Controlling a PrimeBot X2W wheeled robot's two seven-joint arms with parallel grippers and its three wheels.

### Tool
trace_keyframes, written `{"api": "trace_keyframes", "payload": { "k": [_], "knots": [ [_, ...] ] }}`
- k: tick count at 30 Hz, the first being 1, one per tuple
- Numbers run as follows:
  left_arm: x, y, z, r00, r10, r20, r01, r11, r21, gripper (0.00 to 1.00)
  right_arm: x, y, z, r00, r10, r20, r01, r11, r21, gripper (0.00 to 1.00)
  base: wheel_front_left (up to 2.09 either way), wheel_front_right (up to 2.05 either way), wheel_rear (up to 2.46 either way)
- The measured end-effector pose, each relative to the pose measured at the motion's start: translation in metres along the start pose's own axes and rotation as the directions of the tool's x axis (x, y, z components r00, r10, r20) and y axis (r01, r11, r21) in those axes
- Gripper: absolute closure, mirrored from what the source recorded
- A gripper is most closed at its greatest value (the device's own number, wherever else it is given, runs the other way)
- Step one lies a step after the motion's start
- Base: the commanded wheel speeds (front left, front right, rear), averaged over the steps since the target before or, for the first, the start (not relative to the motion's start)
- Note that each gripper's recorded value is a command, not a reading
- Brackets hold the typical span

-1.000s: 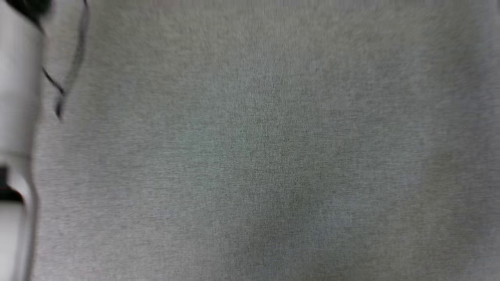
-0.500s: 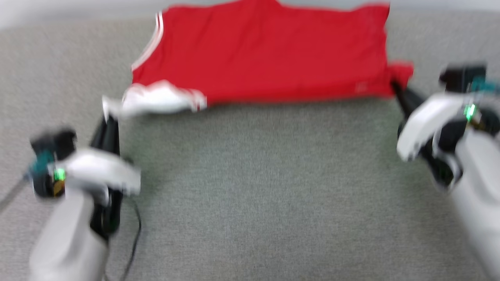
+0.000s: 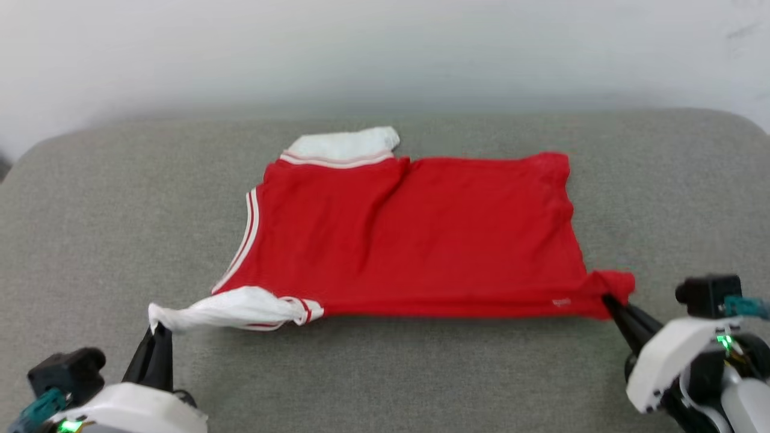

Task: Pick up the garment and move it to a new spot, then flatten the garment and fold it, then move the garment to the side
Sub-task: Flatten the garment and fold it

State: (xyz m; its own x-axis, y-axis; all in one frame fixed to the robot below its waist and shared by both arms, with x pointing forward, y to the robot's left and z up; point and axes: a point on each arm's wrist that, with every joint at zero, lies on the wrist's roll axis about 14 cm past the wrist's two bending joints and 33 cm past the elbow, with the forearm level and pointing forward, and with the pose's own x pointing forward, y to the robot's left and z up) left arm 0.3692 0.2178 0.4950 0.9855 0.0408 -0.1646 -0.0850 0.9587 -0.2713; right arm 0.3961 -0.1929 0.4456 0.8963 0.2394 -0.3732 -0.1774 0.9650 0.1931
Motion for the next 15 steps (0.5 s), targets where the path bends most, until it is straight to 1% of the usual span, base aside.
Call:
{"api": "trace_keyframes", "payload": {
  "k": [4, 8, 12, 15],
  "knots": [
    [-0.021, -0.005, 0.014, 1.000, -0.002, 0.004, 0.002, 1.000, 0.008, 1.00, -0.024, 0.001, -0.004, 1.000, -0.021, -0.019, 0.021, 1.000, 0.006, 1.00, 0.00, 0.00, 0.00],
    [-0.026, -0.015, 0.025, 0.999, -0.032, 0.006, 0.031, 0.999, 0.021, 1.00, -0.037, 0.001, 0.002, 0.999, -0.046, -0.025, 0.046, 0.999, 0.002, 1.00, 0.00, 0.00, 0.00],
    [-0.012, -0.027, 0.034, 0.997, -0.075, 0.020, 0.074, 0.997, 0.033, 1.00, -0.036, 0.005, 0.007, 0.997, -0.057, -0.050, 0.057, 0.998, -0.014, 1.00, 0.00, 0.00, 0.00],
    [0.006, -0.031, 0.027, 0.995, -0.098, -0.013, 0.098, 0.995, 0.036, 1.00, -0.026, 0.005, 0.008, 0.995, -0.063, -0.080, 0.061, 0.998, -0.030, 1.00, 0.00, 0.00, 0.00]
  ]
}}
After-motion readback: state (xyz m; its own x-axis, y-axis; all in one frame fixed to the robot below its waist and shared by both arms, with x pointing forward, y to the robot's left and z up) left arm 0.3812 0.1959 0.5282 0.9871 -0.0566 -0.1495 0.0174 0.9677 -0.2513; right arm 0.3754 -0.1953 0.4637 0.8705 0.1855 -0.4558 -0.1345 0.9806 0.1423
